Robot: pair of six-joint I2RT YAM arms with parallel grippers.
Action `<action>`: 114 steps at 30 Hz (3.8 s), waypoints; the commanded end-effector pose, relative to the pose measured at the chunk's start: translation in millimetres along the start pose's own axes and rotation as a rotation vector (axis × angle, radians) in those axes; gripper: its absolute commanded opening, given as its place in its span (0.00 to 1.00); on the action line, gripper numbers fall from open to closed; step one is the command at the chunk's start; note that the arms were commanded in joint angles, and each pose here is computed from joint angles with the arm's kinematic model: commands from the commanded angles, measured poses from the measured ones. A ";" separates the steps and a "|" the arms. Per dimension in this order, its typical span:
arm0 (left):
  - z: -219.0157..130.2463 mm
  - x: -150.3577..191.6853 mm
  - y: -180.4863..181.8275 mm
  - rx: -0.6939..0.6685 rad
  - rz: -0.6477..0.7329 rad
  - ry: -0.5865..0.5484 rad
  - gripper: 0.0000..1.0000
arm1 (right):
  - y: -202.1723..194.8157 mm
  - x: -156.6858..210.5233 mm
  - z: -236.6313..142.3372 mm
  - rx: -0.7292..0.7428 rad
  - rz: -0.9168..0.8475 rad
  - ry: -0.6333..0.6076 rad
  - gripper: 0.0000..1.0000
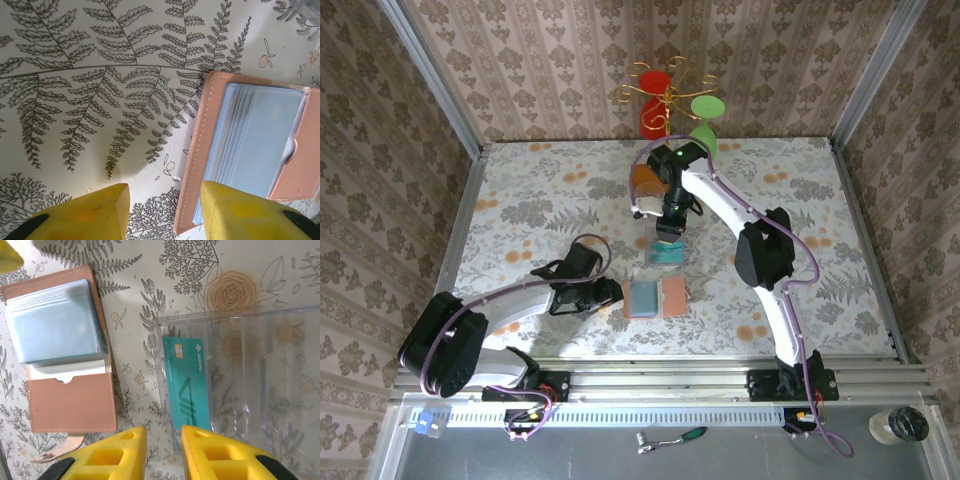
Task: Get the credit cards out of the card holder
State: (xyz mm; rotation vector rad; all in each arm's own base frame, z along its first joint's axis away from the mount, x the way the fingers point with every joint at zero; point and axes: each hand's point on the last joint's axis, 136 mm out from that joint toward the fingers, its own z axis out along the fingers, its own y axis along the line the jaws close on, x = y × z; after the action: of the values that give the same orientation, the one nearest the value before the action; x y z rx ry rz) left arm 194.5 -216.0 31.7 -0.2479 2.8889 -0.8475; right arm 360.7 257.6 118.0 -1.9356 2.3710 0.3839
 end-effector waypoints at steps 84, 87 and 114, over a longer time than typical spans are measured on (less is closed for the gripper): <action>25.2 0.4 -11.7 -0.059 0.063 0.021 0.05 | 112.5 -13.3 68.1 -0.105 1.215 -0.492 0.18; 22.8 -1.0 -8.9 -0.065 0.059 0.016 0.05 | 115.1 -14.9 73.4 -0.127 1.229 -0.472 0.18; 24.6 -0.6 -8.6 -0.058 0.058 0.023 0.05 | 125.8 -30.7 98.0 -0.203 1.259 -0.442 0.33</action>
State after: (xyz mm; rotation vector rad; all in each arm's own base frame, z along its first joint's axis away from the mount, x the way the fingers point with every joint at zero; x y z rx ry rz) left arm 204.2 -242.3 22.3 -0.1382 2.9107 -0.7875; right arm 237.5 325.9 47.9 -0.0619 2.8799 0.9356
